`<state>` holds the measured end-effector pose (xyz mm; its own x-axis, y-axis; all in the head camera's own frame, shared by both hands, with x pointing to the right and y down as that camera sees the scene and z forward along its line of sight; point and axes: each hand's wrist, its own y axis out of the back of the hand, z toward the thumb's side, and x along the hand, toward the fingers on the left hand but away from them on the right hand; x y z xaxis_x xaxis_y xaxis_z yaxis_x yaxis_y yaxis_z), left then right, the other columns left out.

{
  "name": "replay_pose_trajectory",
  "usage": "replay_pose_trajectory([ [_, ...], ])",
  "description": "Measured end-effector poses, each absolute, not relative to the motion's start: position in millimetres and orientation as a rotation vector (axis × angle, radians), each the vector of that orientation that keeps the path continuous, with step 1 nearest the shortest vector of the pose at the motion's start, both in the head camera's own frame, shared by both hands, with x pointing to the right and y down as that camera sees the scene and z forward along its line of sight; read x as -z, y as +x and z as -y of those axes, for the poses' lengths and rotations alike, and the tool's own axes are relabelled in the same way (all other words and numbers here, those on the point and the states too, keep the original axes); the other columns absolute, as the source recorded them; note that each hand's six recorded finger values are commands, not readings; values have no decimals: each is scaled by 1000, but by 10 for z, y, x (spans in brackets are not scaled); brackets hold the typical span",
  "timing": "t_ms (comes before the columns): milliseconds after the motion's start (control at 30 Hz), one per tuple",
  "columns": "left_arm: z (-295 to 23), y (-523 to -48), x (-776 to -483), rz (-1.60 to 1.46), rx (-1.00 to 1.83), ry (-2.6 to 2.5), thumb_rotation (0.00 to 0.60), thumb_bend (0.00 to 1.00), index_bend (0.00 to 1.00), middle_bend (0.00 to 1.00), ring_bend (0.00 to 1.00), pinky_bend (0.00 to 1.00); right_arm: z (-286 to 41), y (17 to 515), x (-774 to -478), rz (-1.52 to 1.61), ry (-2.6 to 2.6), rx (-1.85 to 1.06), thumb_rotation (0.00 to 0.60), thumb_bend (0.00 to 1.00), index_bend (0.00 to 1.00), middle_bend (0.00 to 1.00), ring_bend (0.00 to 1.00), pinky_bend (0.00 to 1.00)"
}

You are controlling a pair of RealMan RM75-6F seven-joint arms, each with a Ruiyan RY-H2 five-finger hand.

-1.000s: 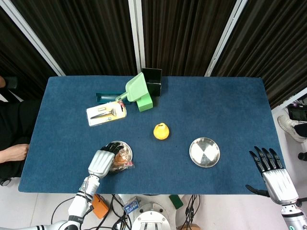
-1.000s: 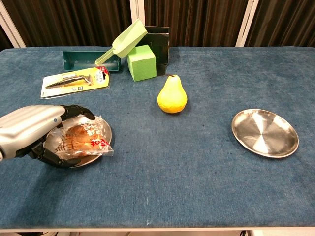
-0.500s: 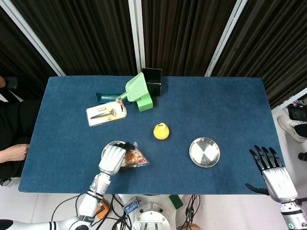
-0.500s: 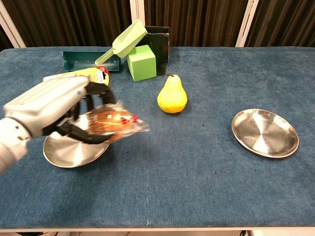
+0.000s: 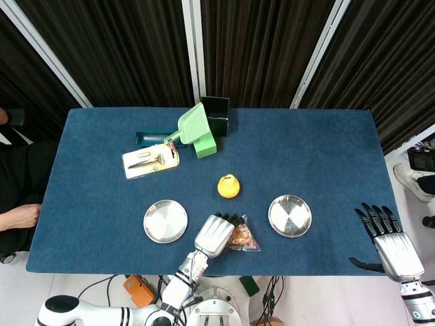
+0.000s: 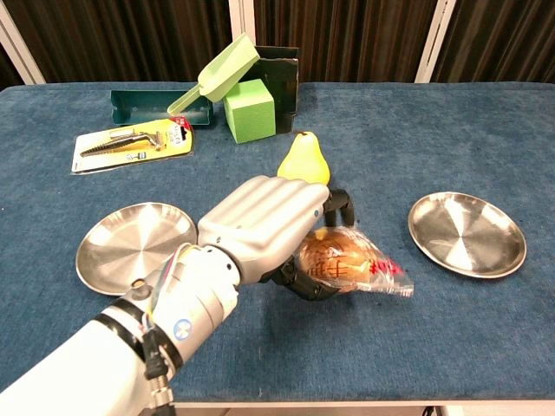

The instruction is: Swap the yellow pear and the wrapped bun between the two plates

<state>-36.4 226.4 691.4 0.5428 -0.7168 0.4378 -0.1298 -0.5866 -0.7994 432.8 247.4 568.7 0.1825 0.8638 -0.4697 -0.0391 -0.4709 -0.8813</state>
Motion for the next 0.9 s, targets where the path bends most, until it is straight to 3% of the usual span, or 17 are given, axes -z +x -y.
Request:
replay_pose_trajectory([
  [200, -2203, -428, -6891, -687, 1015, -2047, 600, 21, 0, 11, 7, 306, -2470, 4336, -5658, 807, -1649, -1392, 463, 139, 0, 0, 0, 0],
  [400, -2094, -520, -6658, -681, 989, -2020, 600, 64, 0, 3, 1, 291, -2478, 4346, -5635, 820, -1651, -1395, 465, 140, 0, 0, 0, 0],
  [667, -1484, -653, -6215, -886, 936, -1980, 600, 31, 0, 0, 0, 138, -2500, 4344, -5646, 807, -1662, -1403, 464, 139, 0, 0, 0, 0],
  [900, -1213, -687, -6601, -916, 1029, -1954, 600, 21, 0, 0, 0, 88, -2474, 4357, -5644, 814, -1672, -1403, 464, 140, 0, 0, 0, 0],
])
